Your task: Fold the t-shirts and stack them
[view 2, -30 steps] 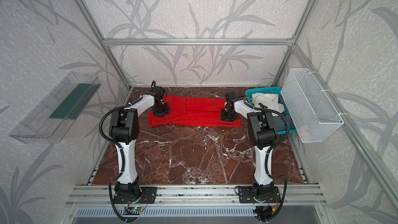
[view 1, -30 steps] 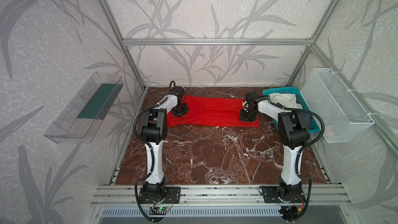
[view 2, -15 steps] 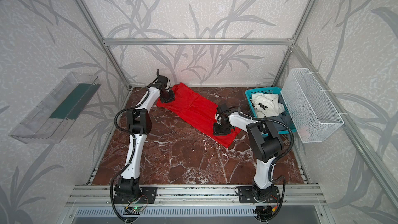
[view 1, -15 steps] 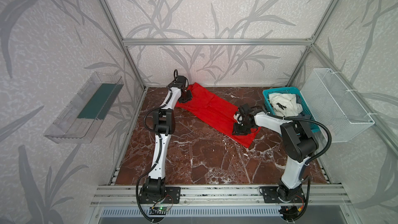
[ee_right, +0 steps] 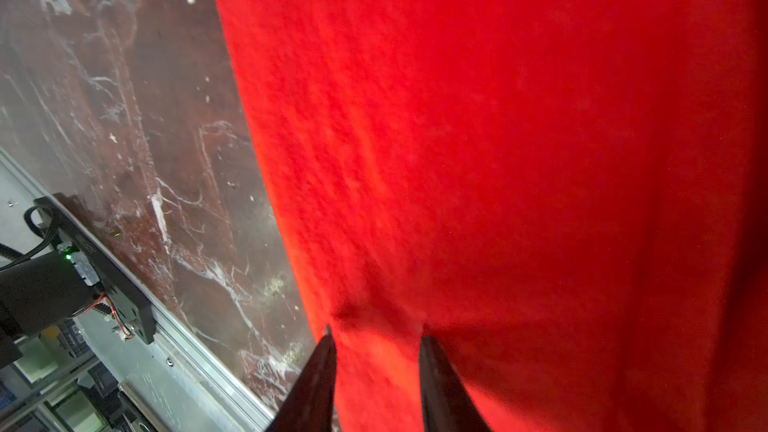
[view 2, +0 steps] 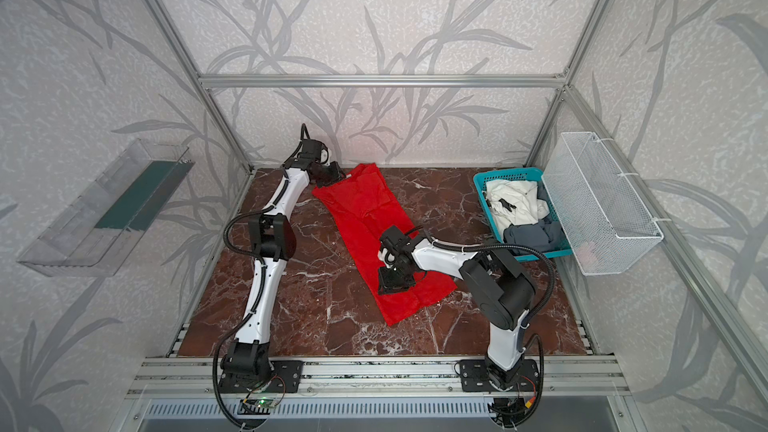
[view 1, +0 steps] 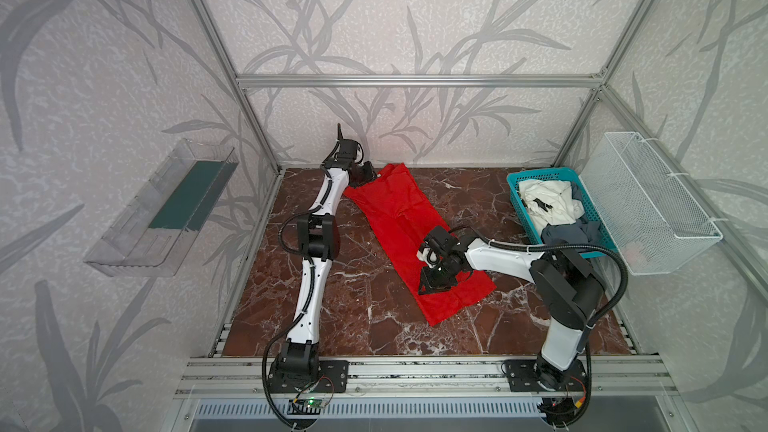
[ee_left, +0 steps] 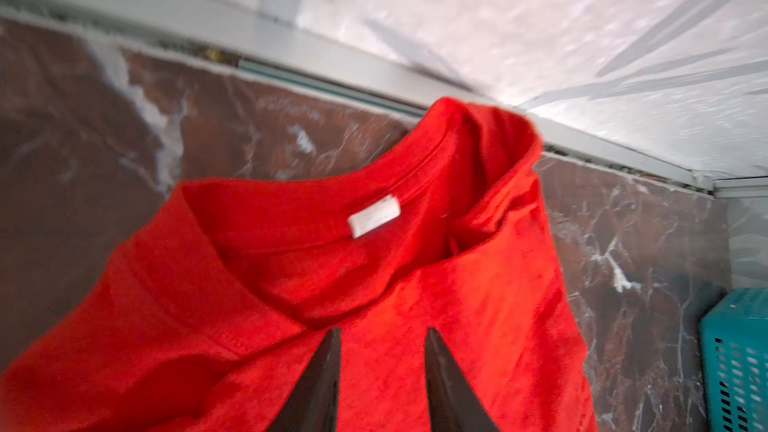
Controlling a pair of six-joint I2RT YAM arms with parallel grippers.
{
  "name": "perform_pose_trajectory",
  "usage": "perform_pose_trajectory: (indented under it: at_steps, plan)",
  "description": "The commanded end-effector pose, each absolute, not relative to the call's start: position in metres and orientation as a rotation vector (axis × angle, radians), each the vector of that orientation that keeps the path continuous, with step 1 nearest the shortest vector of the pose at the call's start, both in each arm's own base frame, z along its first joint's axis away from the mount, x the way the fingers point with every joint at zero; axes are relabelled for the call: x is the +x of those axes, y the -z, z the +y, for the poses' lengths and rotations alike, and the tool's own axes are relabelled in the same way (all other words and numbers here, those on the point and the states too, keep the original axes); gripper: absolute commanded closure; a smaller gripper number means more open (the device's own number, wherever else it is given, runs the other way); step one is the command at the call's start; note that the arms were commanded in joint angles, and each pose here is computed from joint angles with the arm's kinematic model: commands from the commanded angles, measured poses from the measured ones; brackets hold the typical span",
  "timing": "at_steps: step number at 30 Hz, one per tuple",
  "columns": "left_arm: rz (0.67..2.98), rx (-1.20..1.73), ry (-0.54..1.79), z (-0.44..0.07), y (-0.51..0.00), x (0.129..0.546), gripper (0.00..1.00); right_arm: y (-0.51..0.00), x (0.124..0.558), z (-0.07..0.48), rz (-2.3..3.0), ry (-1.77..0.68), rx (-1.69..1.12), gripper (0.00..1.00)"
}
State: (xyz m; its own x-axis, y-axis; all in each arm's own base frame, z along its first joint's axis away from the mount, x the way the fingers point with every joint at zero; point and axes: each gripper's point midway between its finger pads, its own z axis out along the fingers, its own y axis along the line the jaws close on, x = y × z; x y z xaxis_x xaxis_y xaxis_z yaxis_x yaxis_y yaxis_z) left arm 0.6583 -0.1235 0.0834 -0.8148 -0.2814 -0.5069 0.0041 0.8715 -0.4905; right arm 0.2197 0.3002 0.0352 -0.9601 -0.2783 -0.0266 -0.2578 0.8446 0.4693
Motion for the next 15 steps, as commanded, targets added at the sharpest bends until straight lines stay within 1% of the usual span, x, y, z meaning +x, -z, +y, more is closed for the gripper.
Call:
perform_pose_trajectory:
  at_steps: [1, 3, 6, 10, 12, 15]
  plan:
    - [2.332, -0.083, 0.651, -0.131, -0.164, 0.654, 0.64, -0.086, 0.23, 0.281, -3.113, 0.682, 0.463, 0.64]
    - [2.377, -0.116, 0.626, -0.134, -0.181, 0.633, 0.64, -0.107, 0.24, 0.271, -3.205, 0.649, 0.449, 0.63]
    - [2.473, -0.162, 0.601, -0.14, -0.184, 0.597, 0.64, -0.126, 0.251, 0.257, -3.291, 0.633, 0.407, 0.63]
    - [2.612, -0.165, 0.544, -0.164, -0.158, 0.539, 0.64, -0.127, 0.266, 0.226, -3.368, 0.552, 0.319, 0.63]
    - [2.655, -0.17, 0.509, -0.172, -0.14, 0.513, 0.64, -0.12, 0.276, 0.213, -3.379, 0.555, 0.271, 0.63]
    - [2.696, -0.207, 0.523, -0.181, -0.111, 0.481, 0.64, -0.106, 0.289, 0.2, -3.375, 0.573, 0.212, 0.63]
